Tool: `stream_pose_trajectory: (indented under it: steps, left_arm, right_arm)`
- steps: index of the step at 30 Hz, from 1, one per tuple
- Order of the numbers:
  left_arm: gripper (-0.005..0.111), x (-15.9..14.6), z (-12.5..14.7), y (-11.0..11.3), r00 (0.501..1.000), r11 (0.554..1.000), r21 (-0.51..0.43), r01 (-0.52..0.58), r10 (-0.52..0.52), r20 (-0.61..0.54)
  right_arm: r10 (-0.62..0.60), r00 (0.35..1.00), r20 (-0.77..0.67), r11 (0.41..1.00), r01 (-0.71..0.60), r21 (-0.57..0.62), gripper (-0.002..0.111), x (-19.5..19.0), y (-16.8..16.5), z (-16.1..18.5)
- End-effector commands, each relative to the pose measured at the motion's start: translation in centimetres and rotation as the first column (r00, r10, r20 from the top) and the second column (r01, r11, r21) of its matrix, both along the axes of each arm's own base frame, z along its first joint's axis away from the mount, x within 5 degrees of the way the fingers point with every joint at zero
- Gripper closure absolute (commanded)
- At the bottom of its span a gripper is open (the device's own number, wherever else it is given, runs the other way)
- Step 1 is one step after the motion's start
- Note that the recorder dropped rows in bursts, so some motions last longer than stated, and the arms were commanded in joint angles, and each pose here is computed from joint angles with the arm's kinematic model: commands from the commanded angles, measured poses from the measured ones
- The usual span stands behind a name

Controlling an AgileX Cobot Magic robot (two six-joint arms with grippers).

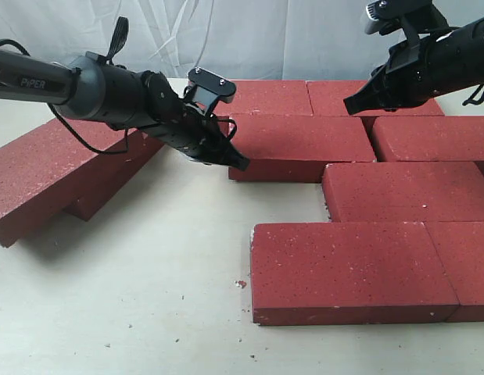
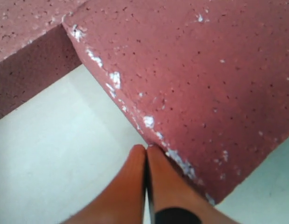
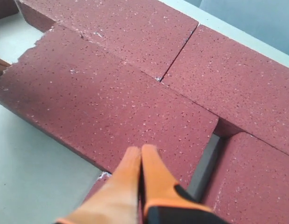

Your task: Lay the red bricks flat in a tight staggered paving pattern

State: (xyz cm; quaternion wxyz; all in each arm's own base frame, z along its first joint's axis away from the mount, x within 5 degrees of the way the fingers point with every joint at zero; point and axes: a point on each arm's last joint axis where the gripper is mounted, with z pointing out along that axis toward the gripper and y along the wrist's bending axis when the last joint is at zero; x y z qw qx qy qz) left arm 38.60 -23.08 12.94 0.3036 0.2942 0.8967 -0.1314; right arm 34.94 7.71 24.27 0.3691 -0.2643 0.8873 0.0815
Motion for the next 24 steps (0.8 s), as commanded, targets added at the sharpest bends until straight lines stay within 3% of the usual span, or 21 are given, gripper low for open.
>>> stream_pose_trajectory:
  steps: [1,7,13,24]
  left_arm:
    - [0.107,0.2,0.3,-0.5,0.999,0.999,-0.031,-0.027,0.027,0.022]
    - [0.107,0.3,-1.9,-0.5,0.999,0.999,-0.015,-0.038,0.038,-0.023]
    - [0.107,0.5,-1.4,-0.9,0.999,0.999,-0.028,-0.029,0.029,-0.023]
    - [0.107,0.1,-0.1,-3.7,1.000,0.998,-0.067,0.019,-0.018,0.009]
  right_arm:
    - [-0.005,1.000,0.001,1.000,0.005,-0.001,0.109,-0.1,-0.2,0.0]
    - [-0.002,1.000,-0.005,1.000,0.002,0.000,0.109,-0.1,-0.2,0.0]
    - [-0.002,1.000,-0.010,1.000,0.002,-0.001,0.109,-0.1,-0.2,-0.2]
    - [-0.002,1.000,-0.013,1.000,0.002,-0.001,0.109,0.0,-0.2,-0.3]
